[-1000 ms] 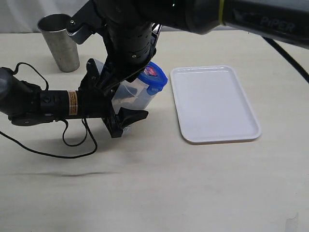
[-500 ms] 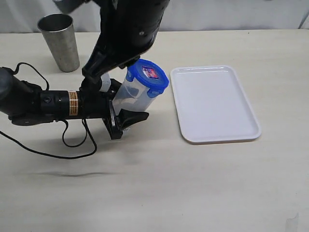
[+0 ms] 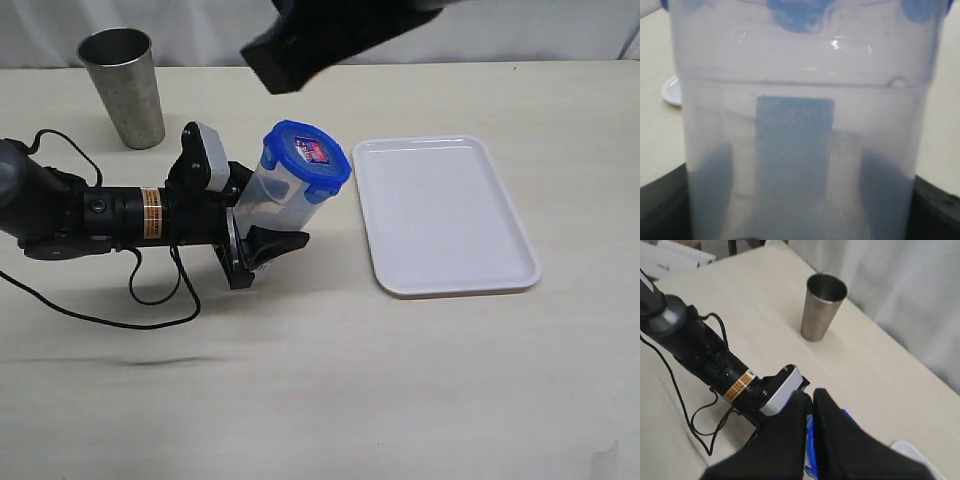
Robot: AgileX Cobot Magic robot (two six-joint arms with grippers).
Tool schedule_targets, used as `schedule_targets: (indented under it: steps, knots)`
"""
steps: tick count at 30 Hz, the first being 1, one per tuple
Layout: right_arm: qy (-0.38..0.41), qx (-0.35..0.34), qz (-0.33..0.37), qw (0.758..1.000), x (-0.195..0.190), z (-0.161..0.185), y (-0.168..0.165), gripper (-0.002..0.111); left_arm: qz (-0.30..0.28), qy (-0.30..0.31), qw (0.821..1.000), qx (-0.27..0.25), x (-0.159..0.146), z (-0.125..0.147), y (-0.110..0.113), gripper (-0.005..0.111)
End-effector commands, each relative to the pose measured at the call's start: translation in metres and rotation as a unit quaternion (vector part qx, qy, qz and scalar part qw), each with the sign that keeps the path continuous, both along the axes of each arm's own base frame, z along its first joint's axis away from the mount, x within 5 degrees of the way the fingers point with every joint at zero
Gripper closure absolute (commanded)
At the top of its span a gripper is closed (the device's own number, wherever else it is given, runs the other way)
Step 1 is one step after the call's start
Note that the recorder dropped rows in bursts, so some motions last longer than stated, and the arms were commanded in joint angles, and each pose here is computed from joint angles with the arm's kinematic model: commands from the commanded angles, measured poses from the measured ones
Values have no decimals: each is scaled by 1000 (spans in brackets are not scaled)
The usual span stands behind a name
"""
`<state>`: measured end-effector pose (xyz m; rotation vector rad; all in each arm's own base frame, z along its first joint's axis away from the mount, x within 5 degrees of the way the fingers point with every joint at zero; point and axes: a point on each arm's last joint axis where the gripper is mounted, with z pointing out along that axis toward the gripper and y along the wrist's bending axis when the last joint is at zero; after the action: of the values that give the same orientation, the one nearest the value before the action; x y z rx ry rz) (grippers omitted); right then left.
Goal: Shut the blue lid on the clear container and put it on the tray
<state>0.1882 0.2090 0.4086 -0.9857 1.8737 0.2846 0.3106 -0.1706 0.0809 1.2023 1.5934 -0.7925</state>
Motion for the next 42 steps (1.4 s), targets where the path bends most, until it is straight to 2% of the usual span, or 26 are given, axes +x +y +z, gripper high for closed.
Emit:
schedule_targets:
  steps: [1,5,9,12,19,22,31,42]
  knots:
    - [-71,82,5,994,-32,-1,-37,103,-13,-19,999,-33,0,10,-5,107]
    - [-90,132,9,987,-59,-11,-67,103,-28,-40,997,-59,-2,16,-7,107]
    - [-97,148,13,984,-85,-36,-99,103,-37,-51,995,-81,-3,20,-8,107]
    - [-99,164,12,981,-104,-57,-120,103,-38,-51,995,-82,-3,20,-9,107]
    - [-123,221,11,967,-131,-74,-153,103,-34,-52,995,-83,-3,20,-8,107]
    - [-120,267,3,956,-142,-77,-166,103,-34,-52,995,-83,-3,20,-8,107]
    - [-123,282,-14,951,-157,-82,-188,104,-34,-52,995,-83,-3,20,-8,107]
    - [-135,296,-12,945,-162,-81,-194,104,-36,-52,995,-83,-3,20,-8,107]
